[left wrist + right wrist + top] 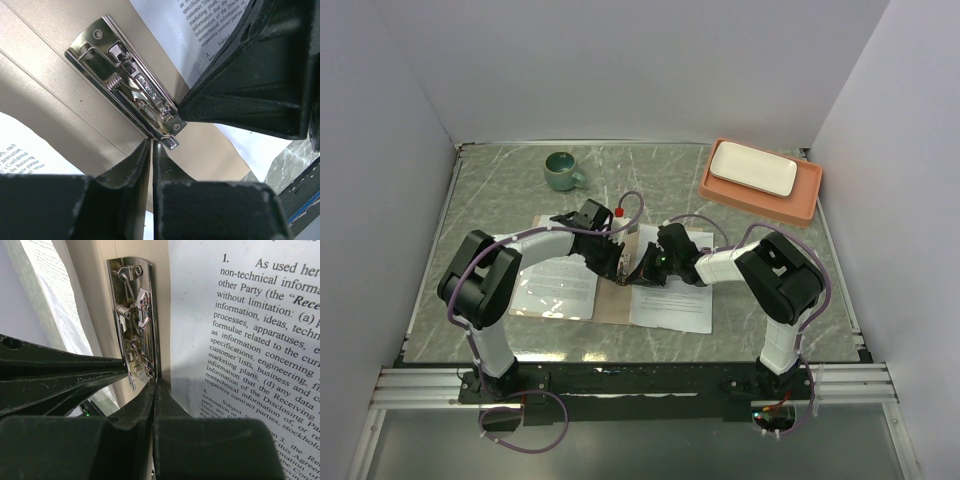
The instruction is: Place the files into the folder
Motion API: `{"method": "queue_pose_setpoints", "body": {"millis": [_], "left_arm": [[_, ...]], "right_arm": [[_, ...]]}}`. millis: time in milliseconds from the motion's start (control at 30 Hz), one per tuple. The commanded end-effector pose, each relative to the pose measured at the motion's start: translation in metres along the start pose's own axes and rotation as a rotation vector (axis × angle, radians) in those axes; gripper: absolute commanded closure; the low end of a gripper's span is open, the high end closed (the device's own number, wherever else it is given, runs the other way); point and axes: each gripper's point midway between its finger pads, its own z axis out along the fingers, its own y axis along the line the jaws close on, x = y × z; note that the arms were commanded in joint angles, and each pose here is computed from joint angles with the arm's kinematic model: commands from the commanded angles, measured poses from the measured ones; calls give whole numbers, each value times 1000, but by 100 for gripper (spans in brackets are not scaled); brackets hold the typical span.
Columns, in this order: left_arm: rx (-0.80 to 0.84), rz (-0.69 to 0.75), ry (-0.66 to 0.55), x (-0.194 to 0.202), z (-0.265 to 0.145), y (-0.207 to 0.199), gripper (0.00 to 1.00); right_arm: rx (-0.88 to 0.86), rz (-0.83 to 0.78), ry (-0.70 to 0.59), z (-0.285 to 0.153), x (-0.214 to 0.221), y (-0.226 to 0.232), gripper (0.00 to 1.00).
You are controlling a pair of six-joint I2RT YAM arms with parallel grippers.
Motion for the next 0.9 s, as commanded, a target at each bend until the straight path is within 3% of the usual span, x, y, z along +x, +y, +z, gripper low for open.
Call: {"method": "queue_pose_setpoints", "body": {"millis": [0, 433, 867], "left_arm": [[51, 10, -42, -8, -7, -15, 87], [35, 36, -98, -18, -27, -21, 84], [27, 11, -43, -7, -4, -9, 85]], "right_arm": [[182, 26, 23, 8, 20, -55, 100], [199, 39, 32, 9, 23, -61, 100], [212, 44, 30, 7, 25, -66, 100]]}}
